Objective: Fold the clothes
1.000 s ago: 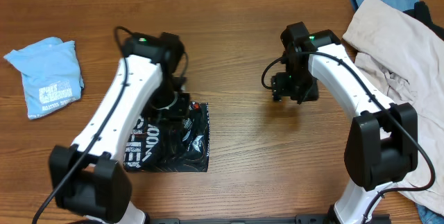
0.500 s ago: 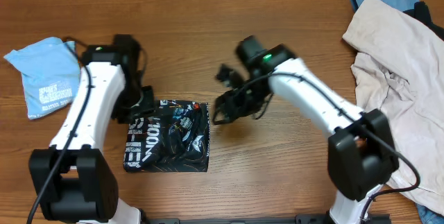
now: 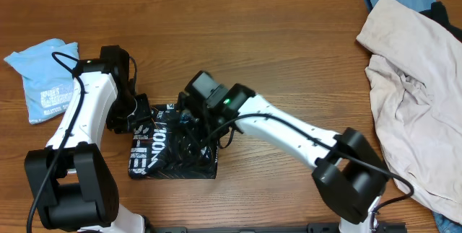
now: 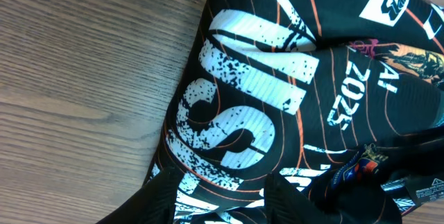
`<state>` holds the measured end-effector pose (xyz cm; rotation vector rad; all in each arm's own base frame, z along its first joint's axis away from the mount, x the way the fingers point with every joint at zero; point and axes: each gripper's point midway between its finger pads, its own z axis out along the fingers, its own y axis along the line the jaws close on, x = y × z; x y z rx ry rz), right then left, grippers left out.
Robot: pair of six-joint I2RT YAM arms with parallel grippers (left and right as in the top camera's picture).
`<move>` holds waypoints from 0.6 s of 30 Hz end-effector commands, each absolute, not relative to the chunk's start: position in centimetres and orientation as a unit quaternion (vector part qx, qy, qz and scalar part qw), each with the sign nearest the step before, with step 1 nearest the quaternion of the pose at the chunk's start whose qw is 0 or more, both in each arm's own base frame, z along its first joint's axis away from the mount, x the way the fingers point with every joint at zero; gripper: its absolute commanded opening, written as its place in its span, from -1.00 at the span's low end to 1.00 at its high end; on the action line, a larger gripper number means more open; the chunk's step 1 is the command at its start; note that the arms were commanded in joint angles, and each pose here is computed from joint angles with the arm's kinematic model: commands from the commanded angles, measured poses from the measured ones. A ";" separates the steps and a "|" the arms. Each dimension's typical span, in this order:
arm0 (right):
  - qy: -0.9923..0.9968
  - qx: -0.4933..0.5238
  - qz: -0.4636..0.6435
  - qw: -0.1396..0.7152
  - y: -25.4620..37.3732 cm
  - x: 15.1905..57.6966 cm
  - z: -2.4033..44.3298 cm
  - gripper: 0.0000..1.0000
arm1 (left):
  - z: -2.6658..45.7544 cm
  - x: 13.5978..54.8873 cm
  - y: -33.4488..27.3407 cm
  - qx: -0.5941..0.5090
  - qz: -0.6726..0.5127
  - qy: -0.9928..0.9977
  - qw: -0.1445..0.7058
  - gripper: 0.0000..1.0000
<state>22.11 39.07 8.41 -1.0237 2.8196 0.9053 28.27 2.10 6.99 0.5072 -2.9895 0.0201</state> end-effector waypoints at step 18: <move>0.927 -0.275 0.249 -0.046 39.2 21.0 3.5 -0.92 | 6.8 27.7 2.3 0.149 0.006 -0.986 0.069 -0.07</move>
